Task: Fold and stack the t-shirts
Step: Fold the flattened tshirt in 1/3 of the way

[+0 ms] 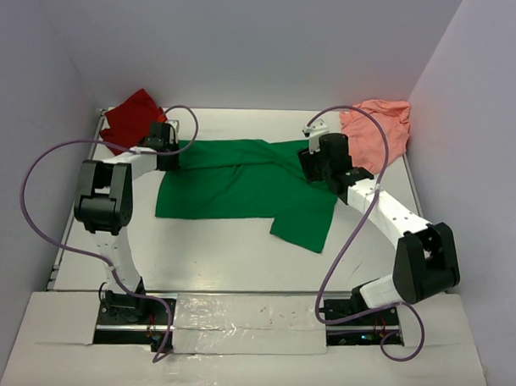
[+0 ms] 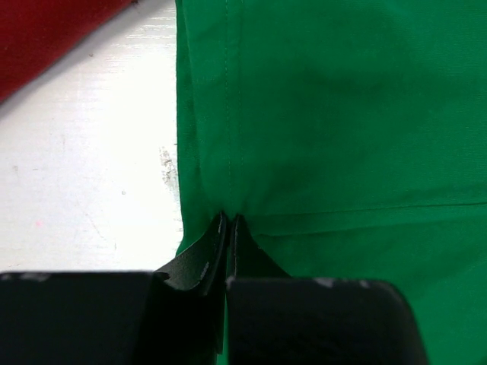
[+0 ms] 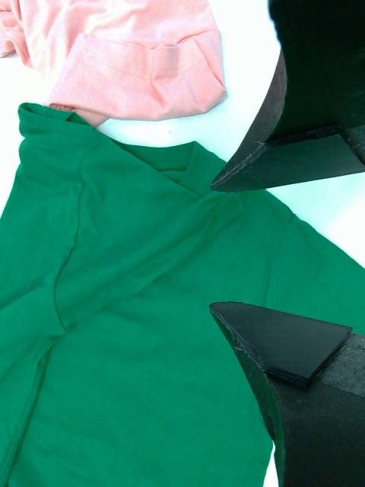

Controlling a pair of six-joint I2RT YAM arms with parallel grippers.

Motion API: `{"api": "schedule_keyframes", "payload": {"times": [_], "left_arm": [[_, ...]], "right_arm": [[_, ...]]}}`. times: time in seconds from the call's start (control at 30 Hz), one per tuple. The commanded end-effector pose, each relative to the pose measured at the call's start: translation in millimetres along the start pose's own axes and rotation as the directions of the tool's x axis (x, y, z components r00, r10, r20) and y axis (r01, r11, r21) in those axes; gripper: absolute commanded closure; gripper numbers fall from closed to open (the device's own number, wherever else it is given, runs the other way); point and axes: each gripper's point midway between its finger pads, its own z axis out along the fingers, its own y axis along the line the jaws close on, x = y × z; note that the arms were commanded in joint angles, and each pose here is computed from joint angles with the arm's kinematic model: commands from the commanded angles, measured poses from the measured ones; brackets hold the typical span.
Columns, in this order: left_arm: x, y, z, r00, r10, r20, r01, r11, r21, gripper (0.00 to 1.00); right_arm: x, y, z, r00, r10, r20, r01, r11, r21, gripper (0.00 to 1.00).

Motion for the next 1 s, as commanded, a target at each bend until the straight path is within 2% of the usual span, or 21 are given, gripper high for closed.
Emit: {"api": "schedule_keyframes", "payload": {"times": [0.0, 0.53, 0.63, 0.77, 0.87, 0.97], "left_arm": [[-21, 7, -17, 0.997, 0.025, 0.069, -0.022, 0.999, -0.041, 1.0], [-10, 21, -24, 0.996, 0.063, 0.06, -0.056, 0.993, -0.103, 1.0], [-8, 20, -23, 0.997, 0.062, 0.051, -0.057, 0.994, -0.092, 0.97], [-10, 17, -22, 0.997, 0.054, 0.056, -0.049, 0.996, -0.079, 0.75], [-15, 14, -22, 0.996, 0.047, 0.072, -0.042, 0.996, -0.075, 0.68], [-20, 14, -22, 0.995, 0.042, 0.086, -0.036, 0.997, -0.074, 0.65]], "right_arm": [[-6, -3, -2, 1.0, 0.009, 0.03, -0.009, 1.0, 0.004, 0.34], [-5, -3, -3, 1.0, 0.004, 0.03, -0.004, 1.0, 0.003, 0.34], [-6, -3, -3, 1.0, 0.005, 0.03, -0.005, 1.0, 0.002, 0.35], [-5, -2, -3, 1.0, 0.005, 0.028, -0.005, 1.0, -0.003, 0.35], [-2, -2, -2, 1.0, 0.001, 0.025, -0.001, 1.0, -0.002, 0.35], [-2, -3, -3, 1.0, 0.0, 0.021, 0.0, 1.0, 0.0, 0.36]]}}
